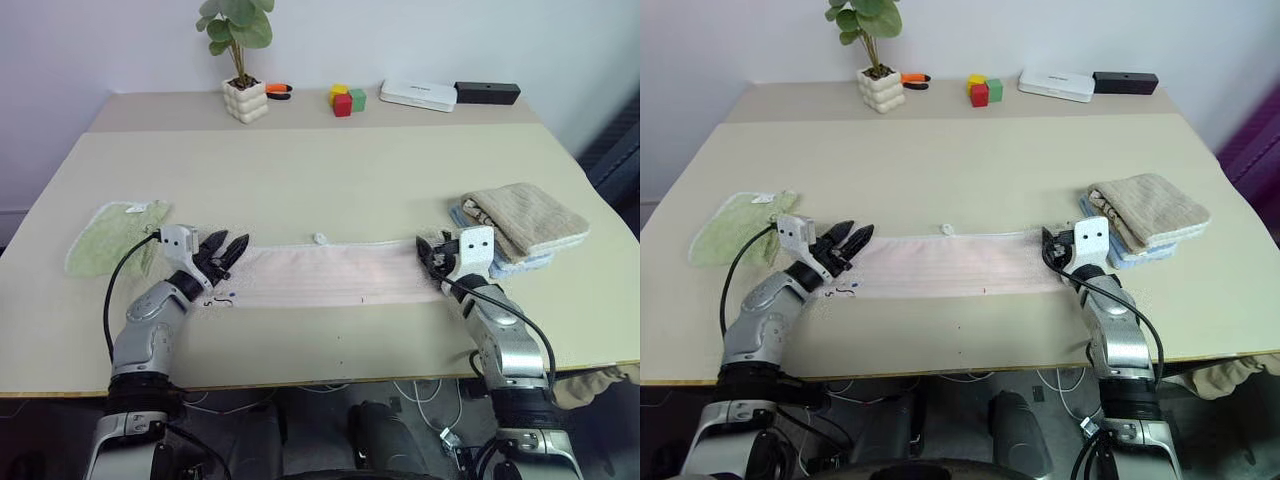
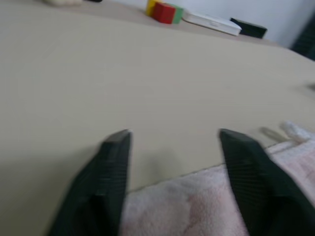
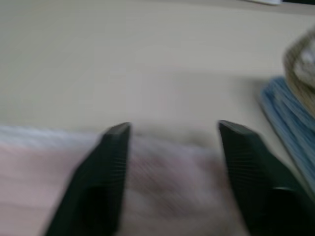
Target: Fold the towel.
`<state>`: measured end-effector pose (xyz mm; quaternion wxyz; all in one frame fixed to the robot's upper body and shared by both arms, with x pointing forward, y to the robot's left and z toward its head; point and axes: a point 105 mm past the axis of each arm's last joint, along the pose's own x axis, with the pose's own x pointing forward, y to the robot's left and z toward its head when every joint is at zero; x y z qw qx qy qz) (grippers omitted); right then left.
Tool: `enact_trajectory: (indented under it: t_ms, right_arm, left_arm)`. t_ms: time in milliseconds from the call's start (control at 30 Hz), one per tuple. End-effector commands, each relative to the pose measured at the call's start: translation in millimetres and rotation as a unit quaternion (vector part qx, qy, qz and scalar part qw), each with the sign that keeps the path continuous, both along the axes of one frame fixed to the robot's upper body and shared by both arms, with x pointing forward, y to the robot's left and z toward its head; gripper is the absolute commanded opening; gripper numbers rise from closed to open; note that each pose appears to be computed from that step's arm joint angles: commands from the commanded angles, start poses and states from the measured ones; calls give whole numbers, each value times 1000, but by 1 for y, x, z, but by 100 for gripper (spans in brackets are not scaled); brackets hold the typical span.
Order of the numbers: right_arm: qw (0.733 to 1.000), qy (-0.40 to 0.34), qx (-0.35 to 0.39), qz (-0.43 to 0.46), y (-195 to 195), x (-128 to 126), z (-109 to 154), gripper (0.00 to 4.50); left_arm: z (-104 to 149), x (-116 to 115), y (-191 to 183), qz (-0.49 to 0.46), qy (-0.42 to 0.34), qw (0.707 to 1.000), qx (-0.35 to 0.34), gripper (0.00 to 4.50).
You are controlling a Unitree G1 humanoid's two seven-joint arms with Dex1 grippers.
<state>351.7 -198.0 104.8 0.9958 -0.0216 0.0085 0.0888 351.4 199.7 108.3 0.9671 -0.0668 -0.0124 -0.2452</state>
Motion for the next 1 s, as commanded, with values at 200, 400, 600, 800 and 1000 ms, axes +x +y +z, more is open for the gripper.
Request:
enact_trajectory:
  t_ms: [200,400,600,800,1000]
  right_arm:
    - [994,-29,97,39,0,-22,53,441]
    - [950,28,303,67,-4,-64,60,441]
    - [924,76,374,17,-23,-97,47,441]
    - [881,121,453,-59,-35,-111,22,441]
    - [847,139,505,-92,-38,-109,10,441]
  left_arm:
    - [55,-13,-16,-138,-57,988,38,445]
    - [71,-47,-28,-310,-55,948,43,445]
    - [84,-57,-20,-393,-71,916,44,445]
    - [89,-60,-22,-453,-54,890,22,445]
    - [91,-55,-25,-452,-58,890,19,445]
